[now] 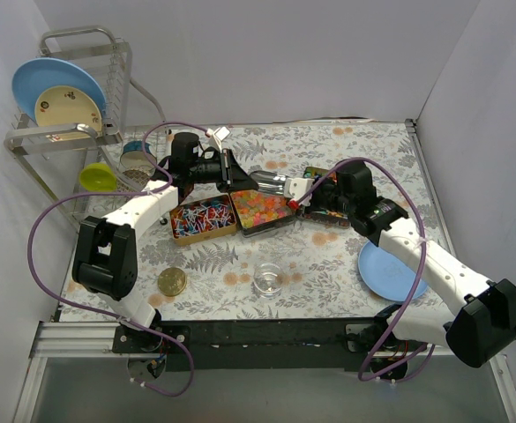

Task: Pack the candies
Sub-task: Pick up the spatula from the center of the board.

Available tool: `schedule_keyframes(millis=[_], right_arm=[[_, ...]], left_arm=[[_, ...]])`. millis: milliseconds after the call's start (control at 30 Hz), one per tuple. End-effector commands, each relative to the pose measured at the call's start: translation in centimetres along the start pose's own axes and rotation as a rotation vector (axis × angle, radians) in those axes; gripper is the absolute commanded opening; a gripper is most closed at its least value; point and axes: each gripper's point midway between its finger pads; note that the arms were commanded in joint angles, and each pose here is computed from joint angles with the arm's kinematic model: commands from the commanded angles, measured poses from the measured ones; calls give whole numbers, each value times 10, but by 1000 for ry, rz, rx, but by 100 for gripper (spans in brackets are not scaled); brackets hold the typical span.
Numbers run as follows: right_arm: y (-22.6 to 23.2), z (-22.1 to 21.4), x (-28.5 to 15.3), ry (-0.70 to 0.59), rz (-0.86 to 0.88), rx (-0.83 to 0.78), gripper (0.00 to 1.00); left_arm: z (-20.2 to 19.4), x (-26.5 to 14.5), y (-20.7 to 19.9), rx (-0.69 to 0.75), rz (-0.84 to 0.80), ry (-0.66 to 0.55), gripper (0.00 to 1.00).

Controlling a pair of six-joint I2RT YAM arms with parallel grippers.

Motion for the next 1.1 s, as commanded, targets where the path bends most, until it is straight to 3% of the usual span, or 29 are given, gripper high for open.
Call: schedule_keyframes(millis=[0, 33, 67, 133, 200, 300, 533, 733, 833, 867, 900, 1000, 1067], right_arm=[[-7, 14, 0, -27, -14, 38, 1], [-8, 16, 0, -20, -10, 61, 1], [-14, 12, 0, 13, -28, 95, 1], [-22, 11, -1, 73, -19, 201, 1], [-37, 0, -3, 116, -25, 304, 1], [-60, -18, -20, 156, -56, 431, 1], [-83, -74, -67, 379, -38, 367, 1], [-93, -115, -93, 618, 66, 339, 1], [-92, -129, -102, 719, 150, 314, 1], [-92, -137, -98, 754, 188, 316, 1], [-100, -132, -101, 765, 188, 300, 1], [-101, -153, -108, 874, 224, 227, 1], [-108, -167, -117, 963, 236, 148, 1]], left_arm=[[9, -3, -1, 32, 9, -32, 9], [12, -3, 4, 33, 34, -44, 24], [17, -3, 8, 47, 60, -63, 56], [33, -5, 15, 100, 92, -100, 76], [42, -9, 25, 106, 141, -120, 85], [55, -14, 35, 142, 178, -146, 88], [36, -6, 68, 183, 232, -42, 88], [29, 14, 93, 304, 328, -3, 78], [22, 36, 94, 355, 325, 48, 65], [19, 45, 93, 364, 317, 64, 48], [21, 50, 90, 373, 309, 68, 41], [14, 60, 95, 378, 329, 83, 4], [9, 63, 94, 394, 328, 89, 0]])
Point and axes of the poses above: each gripper's point midway between its finger pads, its own x axis out along the fingers, its own y axis along the line the jaws close on, z = x × y, and after that the axes turned 12 degrees about x, right-handed
